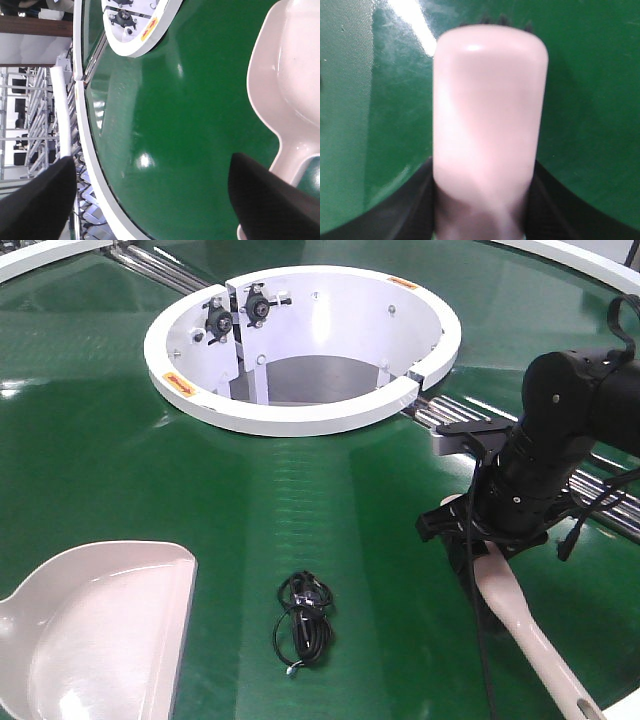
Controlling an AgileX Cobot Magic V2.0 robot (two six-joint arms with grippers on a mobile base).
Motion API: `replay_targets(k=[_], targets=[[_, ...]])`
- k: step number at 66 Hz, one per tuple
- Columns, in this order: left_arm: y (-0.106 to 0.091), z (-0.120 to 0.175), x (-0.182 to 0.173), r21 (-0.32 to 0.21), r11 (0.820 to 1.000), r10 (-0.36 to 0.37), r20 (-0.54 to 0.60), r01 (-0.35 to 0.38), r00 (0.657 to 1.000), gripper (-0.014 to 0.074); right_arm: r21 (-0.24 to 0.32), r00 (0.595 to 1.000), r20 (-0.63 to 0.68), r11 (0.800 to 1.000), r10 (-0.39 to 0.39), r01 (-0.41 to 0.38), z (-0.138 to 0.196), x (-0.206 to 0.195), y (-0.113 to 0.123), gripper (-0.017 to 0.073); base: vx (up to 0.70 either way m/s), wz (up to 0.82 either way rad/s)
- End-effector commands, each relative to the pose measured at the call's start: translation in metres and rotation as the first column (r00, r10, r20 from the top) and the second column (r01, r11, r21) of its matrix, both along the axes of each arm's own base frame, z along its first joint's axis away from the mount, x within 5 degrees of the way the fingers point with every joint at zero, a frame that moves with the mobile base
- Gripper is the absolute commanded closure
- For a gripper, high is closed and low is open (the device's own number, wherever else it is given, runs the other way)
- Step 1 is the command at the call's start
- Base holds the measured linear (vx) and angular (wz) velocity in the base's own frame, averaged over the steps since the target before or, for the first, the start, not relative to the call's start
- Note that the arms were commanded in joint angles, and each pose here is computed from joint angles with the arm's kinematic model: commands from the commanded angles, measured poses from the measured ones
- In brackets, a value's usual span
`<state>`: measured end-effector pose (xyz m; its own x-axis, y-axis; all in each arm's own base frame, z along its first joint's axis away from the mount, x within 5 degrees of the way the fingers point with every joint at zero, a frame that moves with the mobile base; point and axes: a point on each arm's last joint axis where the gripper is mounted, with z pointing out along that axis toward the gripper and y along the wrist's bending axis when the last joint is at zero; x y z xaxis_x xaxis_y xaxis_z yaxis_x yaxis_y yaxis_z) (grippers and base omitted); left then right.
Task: Clean and inspect green conveyor with broom and dustpan
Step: 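Reach the left gripper to the pink dustpan handle and grasp it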
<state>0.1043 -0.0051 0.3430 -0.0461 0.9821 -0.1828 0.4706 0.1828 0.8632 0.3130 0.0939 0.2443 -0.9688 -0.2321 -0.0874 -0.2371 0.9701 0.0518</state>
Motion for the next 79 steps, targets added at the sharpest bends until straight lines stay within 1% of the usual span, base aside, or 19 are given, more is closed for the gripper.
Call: replay_targets(k=[1, 11, 15, 18, 22, 25, 27, 31, 32, 38, 43, 50, 54, 58, 61, 64, 68, 73, 79], targets=[[-0.001, 0.015, 0.002, 0.007, 1.0, -0.016, 0.093, 0.016, 0.996, 0.0025, 0.018, 0.997, 0.077, 1.0, 0.002, -0.003, 0.023, -0.002, -0.001, 0.0565, 0.0, 0.0], [-0.001, 0.015, 0.002, 0.008, 1.0, -0.015, 0.093, 0.015, 0.996, 0.0025, 0.018, 0.997, 0.077, 1.0, 0.002, -0.003, 0.023, -0.002, -0.001, 0.0565, 0.0, 0.0], [0.0, 0.015, 0.002, 0.023, 1.0, -0.013, 0.096, 0.01, 0.995, 0.0025, 0.018, 0.997, 0.077, 1.0, 0.002, -0.003, 0.023, -0.002, -0.001, 0.0565, 0.0, 0.0], [0.0, 0.015, 0.002, 0.026, 1.0, -0.012, 0.096, 0.01, 0.995, 0.0025, 0.018, 0.997, 0.077, 1.0, 0.002, -0.003, 0.023, -0.002, -0.001, 0.0565, 0.0, 0.0], [0.002, 0.016, 0.002, 0.054, 0.999, -0.008, 0.104, 0.002, 0.995, 0.0025, 0.018, 0.997, 0.077, 1.0, 0.002, -0.003, 0.023, -0.002, -0.001, 0.0565, 0.0, 0.0], [0.003, 0.016, 0.003, 0.086, 0.996, -0.003, 0.104, -0.006, 0.995, 0.0025, 0.018, 0.997, 0.077, 1.0, 0.002, -0.003, 0.023, -0.002, -0.001, 0.0565, 0.0, 0.0], [0.005, 0.016, 0.002, 0.112, 0.994, 0.002, 0.101, -0.013, 0.995, 0.0025, 0.018, 0.997, 0.077, 1.0, 0.002, -0.003, 0.023, -0.002, -0.001, 0.0565, 0.0, 0.0], [0.009, 0.014, 0.003, 0.183, 0.983, 0.013, 0.095, -0.03, 0.995, 0.0025, 0.018, 0.997, 0.077, 1.0, 0.002, -0.003, 0.023, -0.002, -0.001, 0.0565, 0.0, 0.0], [0.009, 0.014, 0.003, 0.189, 0.981, 0.014, 0.095, -0.032, 0.995, 0.0025, 0.018, 0.997, 0.077, 1.0, 0.002, -0.003, 0.023, -0.002, -0.001, 0.0565, 0.0, 0.0], [0.009, 0.016, 0.005, 0.176, 0.984, 0.024, 0.09, -0.04, 0.996, 0.0025, 0.018, 0.997, 0.077, 1.0, 0.002, -0.003, 0.023, -0.002, -0.001, 0.0565, 0.0, 0.0], [0.009, 0.018, 0.013, 0.175, 0.984, 0.028, 0.056, -0.038, 0.998, 0.0025, 0.018, 0.997, 0.077, 1.0, 0.002, -0.003, 0.023, -0.002, -0.001, 0.0565, 0.0, 0.0], [0.01, 0.024, 0.026, 0.181, 0.983, 0.042, -0.039, -0.034, 0.998, 0.0025, 0.018, 0.997, 0.077, 1.0, 0.002, -0.003, 0.023, -0.002, -0.001, 0.0565, 0.0, 0.0], [0.01, 0.027, 0.037, 0.185, 0.982, 0.053, -0.117, -0.031, 0.992, 0.0025, 0.018, 0.997, 0.077, 1.0, 0.002, -0.003, 0.023, -0.002, -0.001, 0.0565, 0.0, 0.0], [0.011, 0.027, 0.049, 0.205, 0.978, 0.074, -0.22, -0.028, 0.973, 0.0025, 0.018, 0.997, 0.077, 1.0, 0.002, -0.003, 0.023, -0.002, -0.001, 0.0565, 0.0, 0.0], [0.012, 0.025, 0.058, 0.219, 0.975, 0.091, -0.3, -0.024, 0.95, 0.0025, 0.018, 0.997, 0.077, 1.0, 0.002, -0.003, 0.023, -0.002, -0.001, 0.0565, 0.0, 0.0], [0.013, 0.022, 0.068, 0.234, 0.972, 0.107, -0.386, -0.016, 0.916, 0.0025, 0.018, 0.997, 0.077, 1.0, 0.002, -0.003, 0.023, -0.002, -0.001, 0.0565, 0.0, 0.0], [0.013, 0.018, 0.08, 0.236, 0.972, 0.122, -0.479, -0.006, 0.869, 0.0025, 0.018, 0.997, 0.077, 1.0, 0.002, -0.003, 0.023, -0.002, -0.001, 0.0565, 0.0, 0.0], [0.014, 0.01, 0.094, 0.244, 0.97, 0.145, -0.604, 0.009, 0.783, 0.0025, 0.018, 0.997, 0.077, 1.0, 0.002, -0.003, 0.023, -0.002, -0.001, 0.0565, 0.0, 0.0], [0.013, -0.005, 0.113, 0.249, 0.968, 0.155, -0.661, 0.02, 0.735, 0.0025, 0.018, 0.997, 0.077, 1.0, 0.002, -0.003, 0.023, -0.002, -0.001, 0.0565, 0.0, 0.0]])
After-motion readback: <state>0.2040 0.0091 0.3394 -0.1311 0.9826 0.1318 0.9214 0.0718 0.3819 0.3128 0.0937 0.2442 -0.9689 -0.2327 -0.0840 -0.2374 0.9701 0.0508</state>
